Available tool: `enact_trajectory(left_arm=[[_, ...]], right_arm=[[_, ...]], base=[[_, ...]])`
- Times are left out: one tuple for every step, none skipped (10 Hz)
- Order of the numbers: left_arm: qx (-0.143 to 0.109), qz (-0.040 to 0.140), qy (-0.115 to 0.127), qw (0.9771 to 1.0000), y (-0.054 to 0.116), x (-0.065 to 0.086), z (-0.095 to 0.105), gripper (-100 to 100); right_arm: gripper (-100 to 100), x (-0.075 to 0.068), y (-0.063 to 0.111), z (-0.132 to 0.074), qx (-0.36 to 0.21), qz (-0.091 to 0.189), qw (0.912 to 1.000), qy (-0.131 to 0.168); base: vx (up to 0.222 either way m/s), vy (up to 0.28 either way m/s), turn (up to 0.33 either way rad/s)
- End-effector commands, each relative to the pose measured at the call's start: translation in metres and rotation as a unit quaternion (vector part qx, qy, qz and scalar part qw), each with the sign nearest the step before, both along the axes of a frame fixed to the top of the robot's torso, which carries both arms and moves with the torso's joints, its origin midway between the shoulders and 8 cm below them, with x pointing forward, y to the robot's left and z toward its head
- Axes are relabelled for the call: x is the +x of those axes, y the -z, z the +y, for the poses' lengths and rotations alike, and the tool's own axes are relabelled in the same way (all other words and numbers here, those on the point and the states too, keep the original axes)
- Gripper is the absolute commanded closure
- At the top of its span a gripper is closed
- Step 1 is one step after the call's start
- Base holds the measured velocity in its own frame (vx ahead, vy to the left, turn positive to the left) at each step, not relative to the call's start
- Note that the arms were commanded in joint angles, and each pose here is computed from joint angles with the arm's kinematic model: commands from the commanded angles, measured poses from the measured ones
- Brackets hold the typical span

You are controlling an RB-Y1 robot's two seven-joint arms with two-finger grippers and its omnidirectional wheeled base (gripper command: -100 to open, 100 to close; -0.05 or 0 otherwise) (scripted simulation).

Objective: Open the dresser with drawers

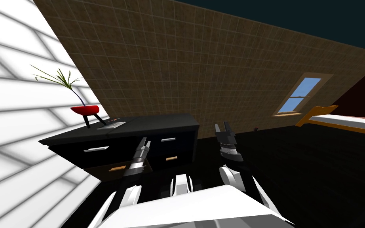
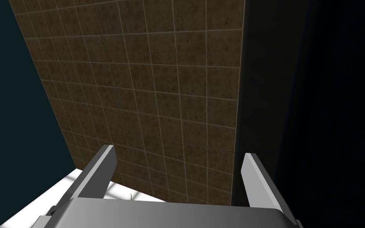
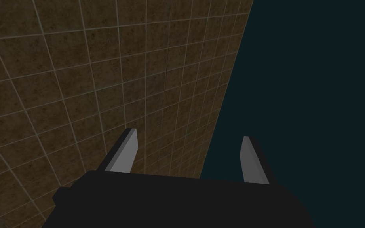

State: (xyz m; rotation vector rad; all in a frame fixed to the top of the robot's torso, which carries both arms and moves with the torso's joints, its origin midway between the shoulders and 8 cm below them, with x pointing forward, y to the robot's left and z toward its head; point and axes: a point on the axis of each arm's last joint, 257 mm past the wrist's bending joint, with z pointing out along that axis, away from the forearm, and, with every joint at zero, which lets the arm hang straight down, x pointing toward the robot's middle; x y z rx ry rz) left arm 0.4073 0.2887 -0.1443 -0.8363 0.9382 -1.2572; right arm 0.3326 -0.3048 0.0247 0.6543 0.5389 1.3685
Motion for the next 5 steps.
enact_trajectory(left_arm=[[0.001,0.02,0.0,0.9998,0.022,0.003,0.002,-100],[0.001,0.027,0.0,0.9996,0.03,0.004,0.003,-100],[0.002,0.036,0.0,0.9994,0.038,0.005,0.003,-100],[0.002,0.044,-0.001,0.999,0.047,0.006,0.004,-100],[0.002,0.053,-0.001,0.9986,0.056,0.007,0.004,-100]], right_arm=[[0,0.0,0.0,0.0,0.0,0.0,1.0,0.0],[0,0.0,0.0,0.0,0.0,0.0,1.0,0.0],[0,0.0,0.0,0.0,0.0,0.0,1.0,0.0],[0,0.0,0.0,0.0,0.0,0.0,1.0,0.0],[0,0.0,0.0,0.0,0.0,0.0,1.0,0.0]], base=[[0.026,-0.024,-0.01],[0.028,-0.028,-0.015],[0.039,-0.028,-0.017],[0.041,-0.03,-0.017],[0.037,-0.034,-0.018]])
